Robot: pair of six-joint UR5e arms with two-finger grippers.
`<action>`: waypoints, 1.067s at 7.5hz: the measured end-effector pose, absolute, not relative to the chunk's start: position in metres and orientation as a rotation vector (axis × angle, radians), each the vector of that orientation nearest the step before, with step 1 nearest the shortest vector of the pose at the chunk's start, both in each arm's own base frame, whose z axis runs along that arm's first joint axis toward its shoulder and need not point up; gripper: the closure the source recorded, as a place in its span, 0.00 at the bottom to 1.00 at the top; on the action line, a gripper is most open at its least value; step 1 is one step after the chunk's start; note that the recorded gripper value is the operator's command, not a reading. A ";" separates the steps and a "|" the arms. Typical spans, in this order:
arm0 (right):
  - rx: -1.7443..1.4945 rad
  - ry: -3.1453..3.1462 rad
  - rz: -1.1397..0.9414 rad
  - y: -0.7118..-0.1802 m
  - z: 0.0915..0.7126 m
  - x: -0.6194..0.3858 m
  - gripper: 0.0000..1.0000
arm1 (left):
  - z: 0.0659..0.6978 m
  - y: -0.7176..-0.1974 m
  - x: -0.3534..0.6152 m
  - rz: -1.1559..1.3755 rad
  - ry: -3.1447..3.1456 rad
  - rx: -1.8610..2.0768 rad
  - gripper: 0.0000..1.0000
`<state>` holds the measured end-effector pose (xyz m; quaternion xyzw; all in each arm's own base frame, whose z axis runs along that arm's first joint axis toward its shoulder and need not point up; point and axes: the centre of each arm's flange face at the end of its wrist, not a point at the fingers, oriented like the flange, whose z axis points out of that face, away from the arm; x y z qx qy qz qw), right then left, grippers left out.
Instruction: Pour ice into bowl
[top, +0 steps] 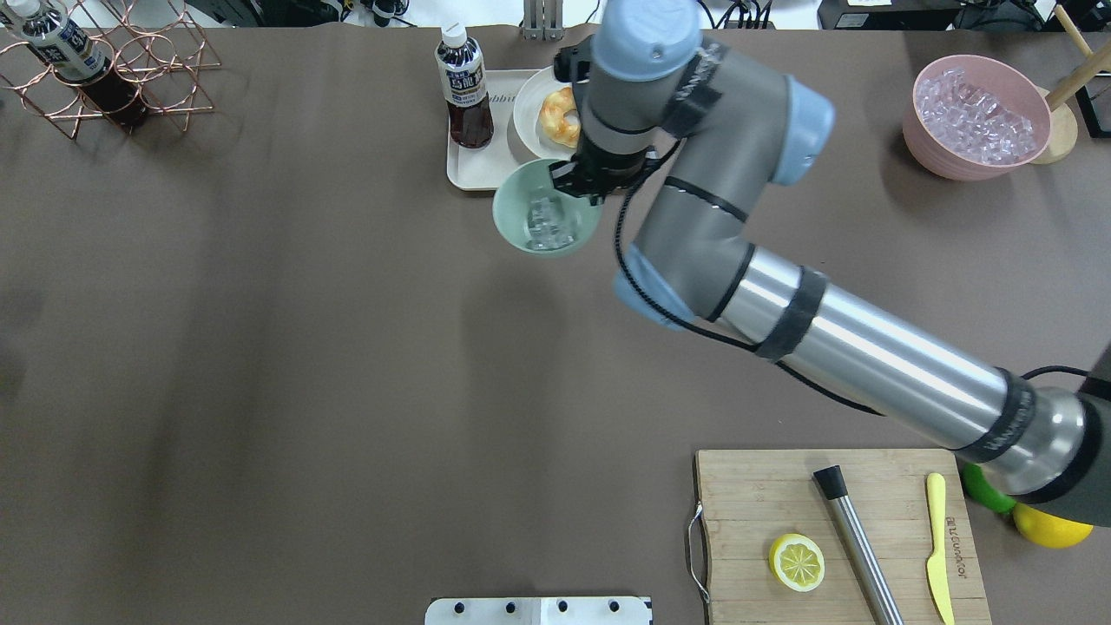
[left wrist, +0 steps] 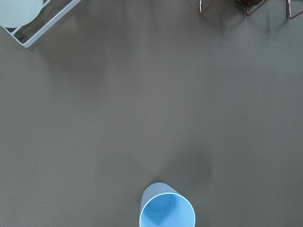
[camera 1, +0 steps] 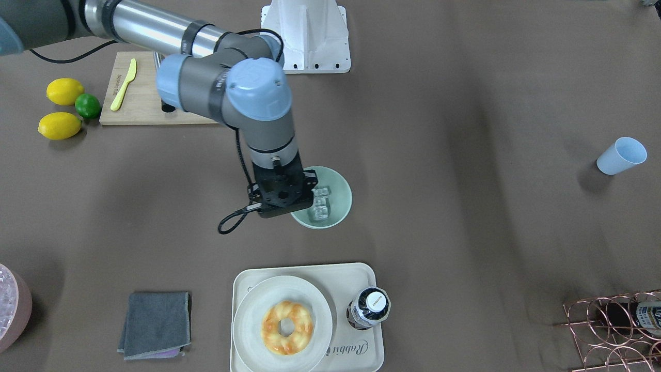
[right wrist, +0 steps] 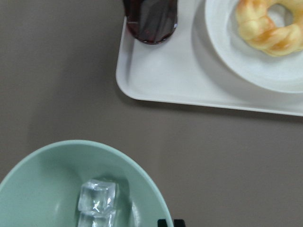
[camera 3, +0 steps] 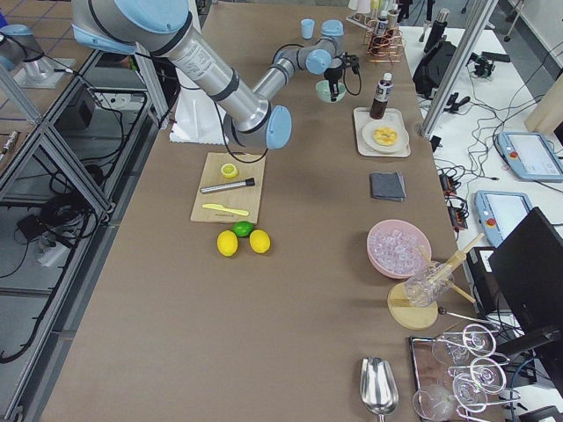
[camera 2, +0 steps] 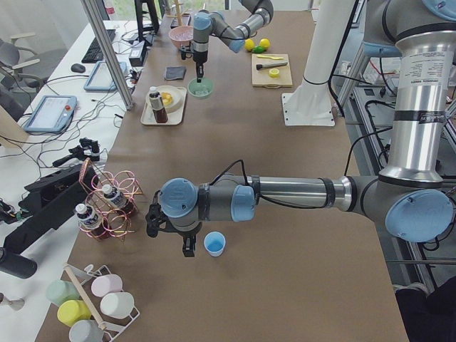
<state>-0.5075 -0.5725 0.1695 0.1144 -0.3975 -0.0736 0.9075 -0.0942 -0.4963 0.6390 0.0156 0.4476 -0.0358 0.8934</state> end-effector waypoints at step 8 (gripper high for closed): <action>0.153 -0.839 -0.349 -0.624 0.455 -0.155 1.00 | 0.639 -0.471 -0.096 -0.081 0.927 0.035 0.02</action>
